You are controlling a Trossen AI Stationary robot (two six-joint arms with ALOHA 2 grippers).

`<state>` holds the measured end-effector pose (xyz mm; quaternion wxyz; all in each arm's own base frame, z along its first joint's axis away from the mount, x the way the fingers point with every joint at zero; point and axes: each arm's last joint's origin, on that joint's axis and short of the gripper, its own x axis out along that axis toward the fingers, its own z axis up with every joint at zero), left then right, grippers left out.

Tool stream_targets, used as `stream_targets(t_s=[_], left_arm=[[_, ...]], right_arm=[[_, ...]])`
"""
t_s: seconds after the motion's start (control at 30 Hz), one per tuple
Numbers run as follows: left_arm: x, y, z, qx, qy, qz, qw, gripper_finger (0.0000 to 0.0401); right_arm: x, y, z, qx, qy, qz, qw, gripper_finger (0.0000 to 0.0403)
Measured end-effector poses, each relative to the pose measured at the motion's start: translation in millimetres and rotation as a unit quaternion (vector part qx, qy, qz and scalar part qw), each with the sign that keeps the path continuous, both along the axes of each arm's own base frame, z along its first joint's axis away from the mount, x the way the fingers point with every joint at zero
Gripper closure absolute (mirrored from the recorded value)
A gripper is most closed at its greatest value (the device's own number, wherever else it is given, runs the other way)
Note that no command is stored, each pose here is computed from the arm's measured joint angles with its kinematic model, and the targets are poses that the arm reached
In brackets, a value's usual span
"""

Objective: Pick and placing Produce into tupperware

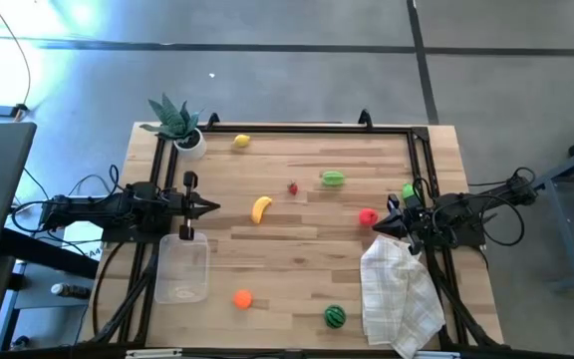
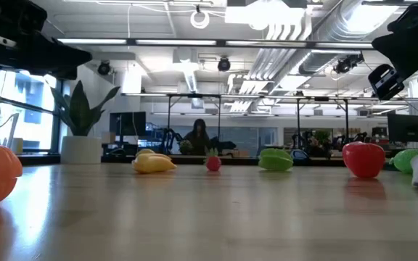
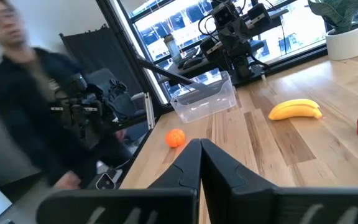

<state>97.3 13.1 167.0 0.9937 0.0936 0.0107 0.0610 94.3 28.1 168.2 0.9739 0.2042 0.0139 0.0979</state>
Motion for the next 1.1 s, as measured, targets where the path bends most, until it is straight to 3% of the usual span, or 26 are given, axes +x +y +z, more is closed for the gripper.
stream_targets(t_s=[1.0,1.1], left_arm=[[0.0,0.4,1.0,0.001,-0.005,0.008,1.000,0.0400],[-0.3,1.6,5.3,-0.023,-0.031,0.029,0.999,0.0400]], right_arm=[[0.0,0.0,-0.2,0.000,0.000,0.000,1.000,0.0403],[0.0,0.0,0.0,0.000,0.000,0.000,1.000,0.0403]])
